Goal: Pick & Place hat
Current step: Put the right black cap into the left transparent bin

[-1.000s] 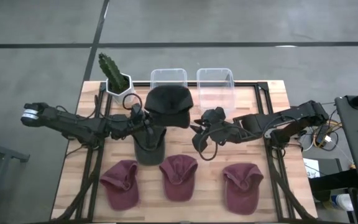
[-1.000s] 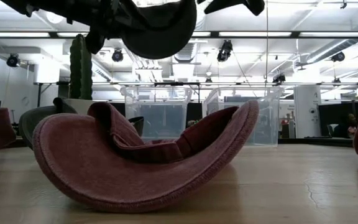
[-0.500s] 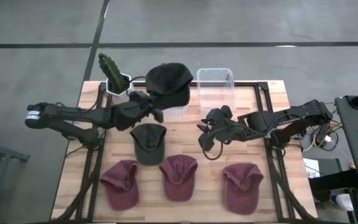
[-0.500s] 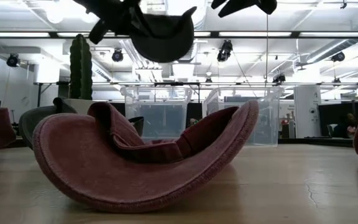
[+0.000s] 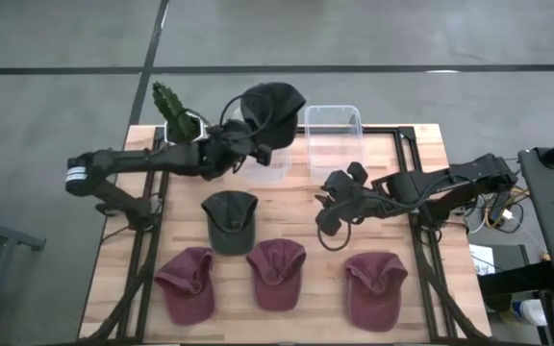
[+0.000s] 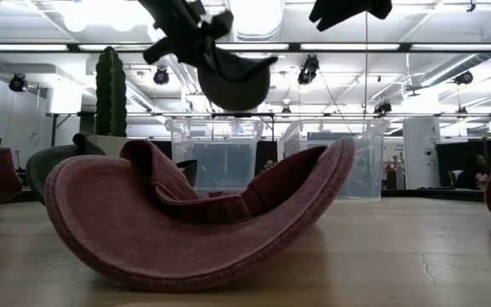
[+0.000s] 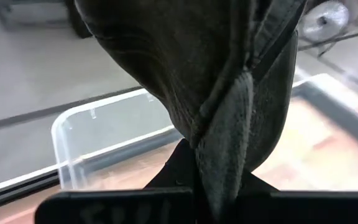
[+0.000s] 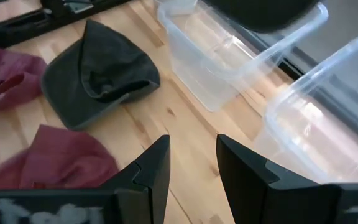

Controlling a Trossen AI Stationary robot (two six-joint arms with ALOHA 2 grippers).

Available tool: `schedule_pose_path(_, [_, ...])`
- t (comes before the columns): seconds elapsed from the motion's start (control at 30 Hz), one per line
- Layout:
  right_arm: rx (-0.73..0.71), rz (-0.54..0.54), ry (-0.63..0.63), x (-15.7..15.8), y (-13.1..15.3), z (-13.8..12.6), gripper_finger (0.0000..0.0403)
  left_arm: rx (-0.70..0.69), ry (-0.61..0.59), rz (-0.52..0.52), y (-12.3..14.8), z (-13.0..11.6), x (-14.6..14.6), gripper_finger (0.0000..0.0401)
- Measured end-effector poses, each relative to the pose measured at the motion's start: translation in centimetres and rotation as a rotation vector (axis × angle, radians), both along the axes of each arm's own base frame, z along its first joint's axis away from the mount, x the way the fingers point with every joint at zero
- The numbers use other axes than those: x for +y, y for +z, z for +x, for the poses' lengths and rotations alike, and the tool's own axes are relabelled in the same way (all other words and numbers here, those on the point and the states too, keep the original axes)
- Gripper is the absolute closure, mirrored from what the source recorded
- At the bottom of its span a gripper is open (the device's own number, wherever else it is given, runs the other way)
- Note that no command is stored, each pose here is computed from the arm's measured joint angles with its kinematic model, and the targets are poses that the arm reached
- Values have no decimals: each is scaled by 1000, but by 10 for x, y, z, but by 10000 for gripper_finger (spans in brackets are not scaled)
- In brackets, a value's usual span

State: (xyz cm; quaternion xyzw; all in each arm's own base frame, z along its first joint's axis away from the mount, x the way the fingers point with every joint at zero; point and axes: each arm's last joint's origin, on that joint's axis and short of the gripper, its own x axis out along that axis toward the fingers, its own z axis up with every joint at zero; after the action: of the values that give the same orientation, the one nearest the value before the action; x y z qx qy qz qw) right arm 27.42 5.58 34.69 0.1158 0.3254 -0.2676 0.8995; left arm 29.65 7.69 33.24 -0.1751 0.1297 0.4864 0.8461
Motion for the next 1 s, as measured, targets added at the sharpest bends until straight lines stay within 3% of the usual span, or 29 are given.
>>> schedule_pose_path(0.27, [-11, -120, 160, 6, 21, -24, 280, 21, 59, -121, -15, 3, 17, 396])
schedule_pose_path(0.47, [-97, -210, 260, 8, 36, -46, 280, 48, 108, -173, -20, -4, 21, 396])
schedule_pose_path(0.73, [-188, -197, 268, 3, 34, -67, 280, 26, 99, -250, -26, -3, 25, 396])
schedule_pose_path(1.0, [-208, -186, 271, 4, 25, -67, 280, 20, 125, -269, -27, -6, 28, 396])
